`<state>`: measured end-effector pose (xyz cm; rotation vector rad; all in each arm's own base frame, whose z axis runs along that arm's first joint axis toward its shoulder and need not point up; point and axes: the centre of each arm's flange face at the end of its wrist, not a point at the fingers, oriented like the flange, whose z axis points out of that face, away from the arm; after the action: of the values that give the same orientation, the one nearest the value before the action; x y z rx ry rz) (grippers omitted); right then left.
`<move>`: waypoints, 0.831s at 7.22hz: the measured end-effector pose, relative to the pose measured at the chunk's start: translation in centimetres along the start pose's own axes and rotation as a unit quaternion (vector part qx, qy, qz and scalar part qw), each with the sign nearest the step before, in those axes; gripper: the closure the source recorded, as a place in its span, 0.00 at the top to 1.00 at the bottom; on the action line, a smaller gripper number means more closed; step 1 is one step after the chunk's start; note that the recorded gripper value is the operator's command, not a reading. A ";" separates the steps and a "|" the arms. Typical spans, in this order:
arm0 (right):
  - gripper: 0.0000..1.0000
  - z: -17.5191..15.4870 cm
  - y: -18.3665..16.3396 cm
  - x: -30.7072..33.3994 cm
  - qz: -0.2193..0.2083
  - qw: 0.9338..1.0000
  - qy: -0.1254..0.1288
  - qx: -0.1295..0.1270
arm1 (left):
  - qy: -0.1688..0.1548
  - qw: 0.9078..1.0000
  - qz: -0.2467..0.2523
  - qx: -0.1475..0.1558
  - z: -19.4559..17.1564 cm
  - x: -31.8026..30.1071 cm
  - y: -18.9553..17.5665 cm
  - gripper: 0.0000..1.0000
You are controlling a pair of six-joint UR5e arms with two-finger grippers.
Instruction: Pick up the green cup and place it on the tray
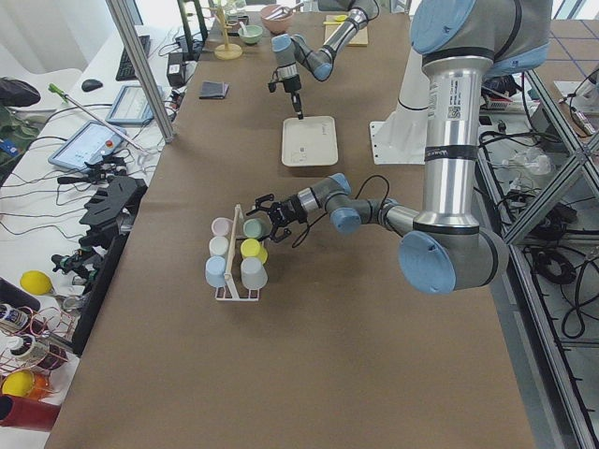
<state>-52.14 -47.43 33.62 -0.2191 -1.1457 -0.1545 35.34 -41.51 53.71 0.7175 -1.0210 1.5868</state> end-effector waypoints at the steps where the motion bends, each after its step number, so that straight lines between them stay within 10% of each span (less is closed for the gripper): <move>1: 0.00 0.5 0.4 0.2 -0.001 1.000 0.003 -0.002 | -0.004 1.000 0.002 0.002 0.2 -0.1 -0.2 0.90; 3: 0.73 0.4 0.5 0.7 0.002 1.000 0.004 -0.001 | -0.008 1.000 0.003 0.002 0.2 -0.5 -0.4 0.71; 6: 1.00 -2.0 0.1 0.7 0.034 0.999 0.021 0.004 | -0.018 1.000 -0.010 0.004 0.3 -0.5 0.0 0.62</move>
<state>-50.10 -47.85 33.47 -0.2464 -1.0948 -0.0953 35.47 -41.99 53.44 0.7627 -1.0302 1.5666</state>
